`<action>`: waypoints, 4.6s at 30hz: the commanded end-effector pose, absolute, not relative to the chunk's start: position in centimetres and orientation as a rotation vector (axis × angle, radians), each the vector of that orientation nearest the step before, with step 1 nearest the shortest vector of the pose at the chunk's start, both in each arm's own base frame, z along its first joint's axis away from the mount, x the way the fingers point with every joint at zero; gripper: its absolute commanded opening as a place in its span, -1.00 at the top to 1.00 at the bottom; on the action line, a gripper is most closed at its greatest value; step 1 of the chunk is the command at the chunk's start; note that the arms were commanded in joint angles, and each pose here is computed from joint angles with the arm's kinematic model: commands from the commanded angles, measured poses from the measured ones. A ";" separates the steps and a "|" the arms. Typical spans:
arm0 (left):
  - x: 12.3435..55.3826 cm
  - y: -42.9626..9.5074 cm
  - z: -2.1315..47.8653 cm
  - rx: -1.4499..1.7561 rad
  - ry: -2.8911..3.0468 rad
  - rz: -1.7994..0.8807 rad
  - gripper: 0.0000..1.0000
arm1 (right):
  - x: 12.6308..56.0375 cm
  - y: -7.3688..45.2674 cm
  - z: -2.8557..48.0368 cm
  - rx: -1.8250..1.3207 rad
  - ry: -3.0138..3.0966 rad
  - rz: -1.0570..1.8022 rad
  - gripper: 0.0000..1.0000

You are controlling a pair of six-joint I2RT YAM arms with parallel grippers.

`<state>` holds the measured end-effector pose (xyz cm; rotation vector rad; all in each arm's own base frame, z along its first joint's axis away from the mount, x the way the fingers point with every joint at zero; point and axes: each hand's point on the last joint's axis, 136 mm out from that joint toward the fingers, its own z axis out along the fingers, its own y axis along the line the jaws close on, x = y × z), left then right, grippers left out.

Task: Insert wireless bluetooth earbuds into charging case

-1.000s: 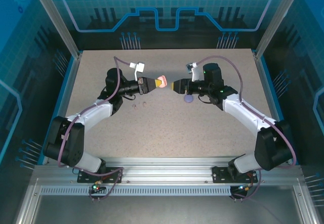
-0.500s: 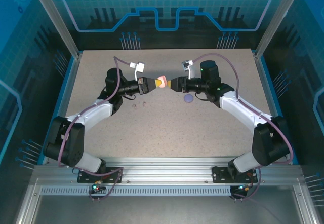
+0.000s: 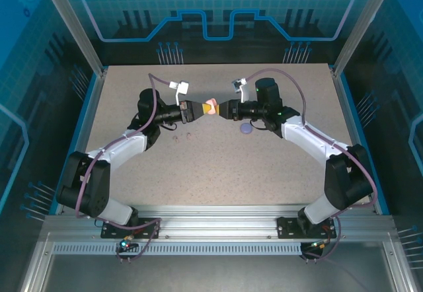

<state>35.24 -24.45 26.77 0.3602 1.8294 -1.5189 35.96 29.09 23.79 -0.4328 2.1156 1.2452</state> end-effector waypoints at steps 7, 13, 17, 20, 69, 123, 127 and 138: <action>34.2 -24.7 28.0 0.422 1.773 -1.542 1.00 | 36.6 30.7 25.1 -0.478 2.083 1.278 0.53; 34.3 -24.7 27.7 0.411 1.776 -1.539 1.00 | 36.4 31.1 25.5 -0.505 2.084 1.276 1.00; 34.6 -24.3 27.7 0.401 1.780 -1.508 0.63 | 36.6 30.6 25.6 -0.497 2.099 1.225 1.00; 35.0 -23.6 28.3 0.395 1.769 -1.471 -0.05 | 37.1 29.7 25.6 -0.490 2.134 1.148 1.00; 34.6 -25.9 24.6 0.929 2.159 -1.393 0.18 | 36.5 30.0 24.1 -1.099 2.169 0.610 1.00; 39.2 -13.1 32.7 0.179 1.707 -0.764 1.00 | 36.2 30.9 20.6 -0.514 2.479 0.724 -0.25; 39.2 -10.7 33.3 0.059 1.680 -0.652 1.00 | 36.0 34.6 16.9 -0.521 2.577 0.663 -0.22; 39.6 -4.9 33.4 -0.226 1.644 -0.488 1.00 | 36.4 42.4 10.0 -0.656 2.673 0.580 0.04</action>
